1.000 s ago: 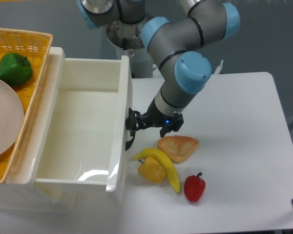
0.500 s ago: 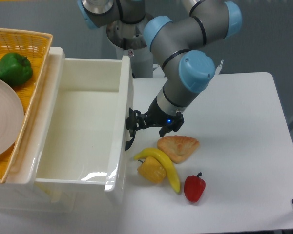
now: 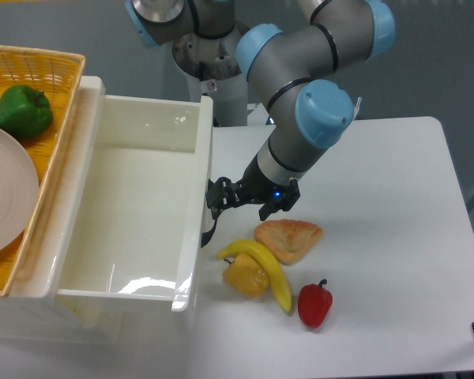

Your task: Slide the top white drawer open

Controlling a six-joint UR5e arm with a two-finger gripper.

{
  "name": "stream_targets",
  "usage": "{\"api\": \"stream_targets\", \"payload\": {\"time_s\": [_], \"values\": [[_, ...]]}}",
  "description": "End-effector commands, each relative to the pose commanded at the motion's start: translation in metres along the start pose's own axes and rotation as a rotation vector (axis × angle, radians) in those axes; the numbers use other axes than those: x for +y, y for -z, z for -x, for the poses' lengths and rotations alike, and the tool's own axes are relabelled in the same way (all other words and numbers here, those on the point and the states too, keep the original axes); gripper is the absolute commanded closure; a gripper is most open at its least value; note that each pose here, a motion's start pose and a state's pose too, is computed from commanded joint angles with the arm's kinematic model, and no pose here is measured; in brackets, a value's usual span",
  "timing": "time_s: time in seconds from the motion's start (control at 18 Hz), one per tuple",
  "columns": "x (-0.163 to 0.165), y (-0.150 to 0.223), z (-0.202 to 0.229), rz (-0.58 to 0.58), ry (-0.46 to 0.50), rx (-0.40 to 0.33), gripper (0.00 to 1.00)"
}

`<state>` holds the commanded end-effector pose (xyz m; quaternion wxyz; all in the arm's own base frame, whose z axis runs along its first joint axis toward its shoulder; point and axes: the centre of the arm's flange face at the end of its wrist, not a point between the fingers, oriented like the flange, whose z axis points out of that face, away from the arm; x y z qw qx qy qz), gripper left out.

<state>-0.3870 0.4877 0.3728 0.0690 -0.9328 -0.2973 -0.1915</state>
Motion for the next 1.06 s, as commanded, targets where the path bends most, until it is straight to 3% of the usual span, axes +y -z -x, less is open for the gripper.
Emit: {"api": "stream_targets", "payload": {"time_s": [0.22, 0.61, 0.89, 1.06], "values": [[-0.002, 0.013, 0.009, -0.026, -0.021, -0.016, 0.0], [-0.003, 0.022, 0.026, -0.017, -0.262, -0.109, 0.0], [-0.002, 0.018, 0.043, 0.061, -0.433, -0.233, 0.0], [-0.001, 0.018, 0.05, 0.075, -0.457, -0.244, 0.0]]}}
